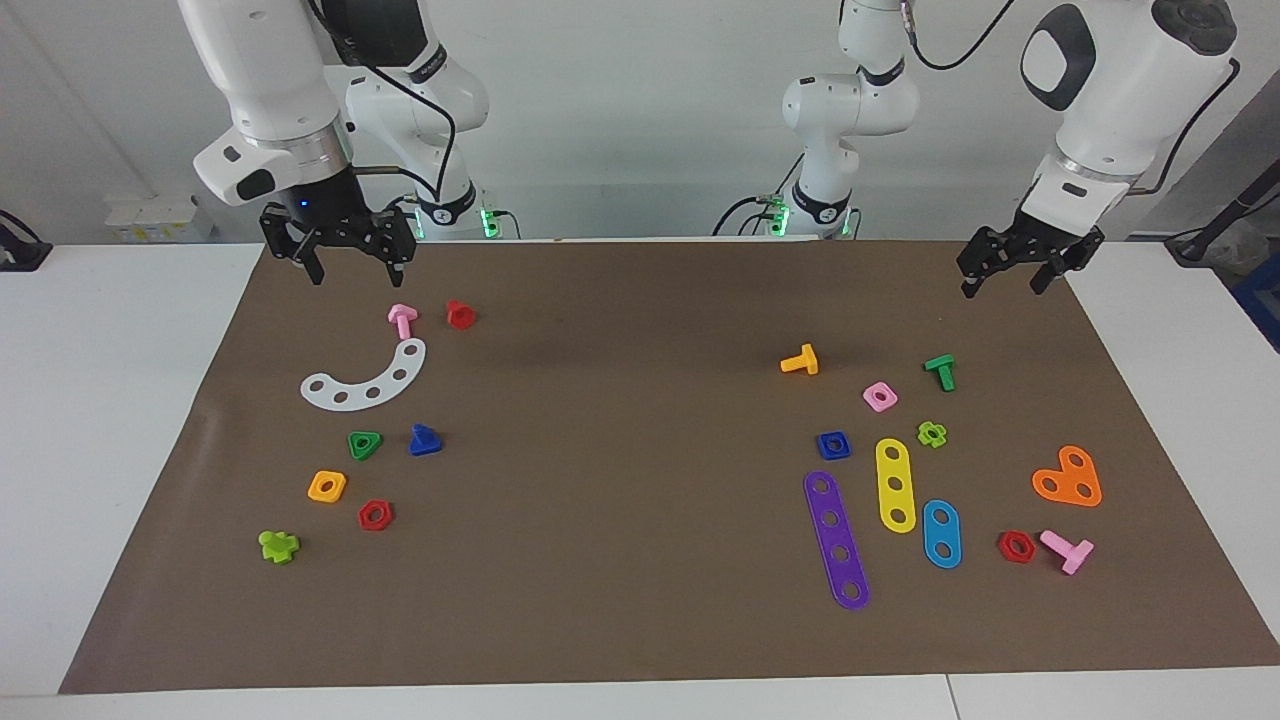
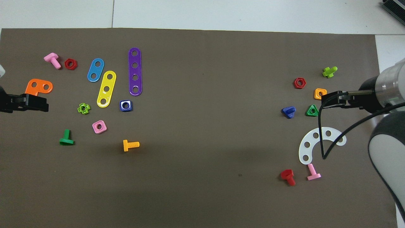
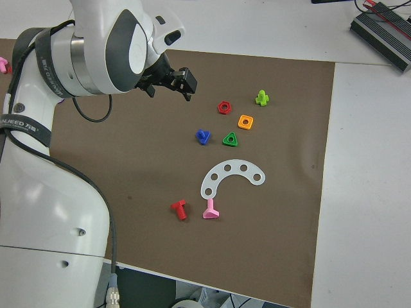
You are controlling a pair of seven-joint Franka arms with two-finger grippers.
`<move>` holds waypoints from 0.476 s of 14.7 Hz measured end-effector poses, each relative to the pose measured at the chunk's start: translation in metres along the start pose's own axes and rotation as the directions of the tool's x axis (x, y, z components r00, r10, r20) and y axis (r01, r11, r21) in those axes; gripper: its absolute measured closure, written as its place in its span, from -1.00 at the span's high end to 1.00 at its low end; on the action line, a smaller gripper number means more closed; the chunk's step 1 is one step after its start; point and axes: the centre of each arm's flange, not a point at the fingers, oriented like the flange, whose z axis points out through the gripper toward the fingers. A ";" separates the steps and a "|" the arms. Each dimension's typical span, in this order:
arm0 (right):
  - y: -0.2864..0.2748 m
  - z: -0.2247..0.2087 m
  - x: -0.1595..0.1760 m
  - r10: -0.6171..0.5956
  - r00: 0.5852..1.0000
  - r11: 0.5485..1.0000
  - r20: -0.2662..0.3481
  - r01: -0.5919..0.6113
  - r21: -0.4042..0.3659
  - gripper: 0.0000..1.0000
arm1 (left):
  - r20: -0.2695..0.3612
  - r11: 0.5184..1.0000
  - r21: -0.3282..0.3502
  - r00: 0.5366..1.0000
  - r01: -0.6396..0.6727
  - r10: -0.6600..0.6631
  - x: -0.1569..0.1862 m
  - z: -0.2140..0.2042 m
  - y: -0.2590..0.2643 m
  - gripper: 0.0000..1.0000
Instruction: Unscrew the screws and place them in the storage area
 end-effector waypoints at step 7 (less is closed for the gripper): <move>0.000 0.004 -0.001 0.000 1.000 1.000 0.009 0.000 -0.001 0.99 | -0.009 1.000 0.000 1.000 0.000 0.000 0.001 -0.001 0.000 1.00</move>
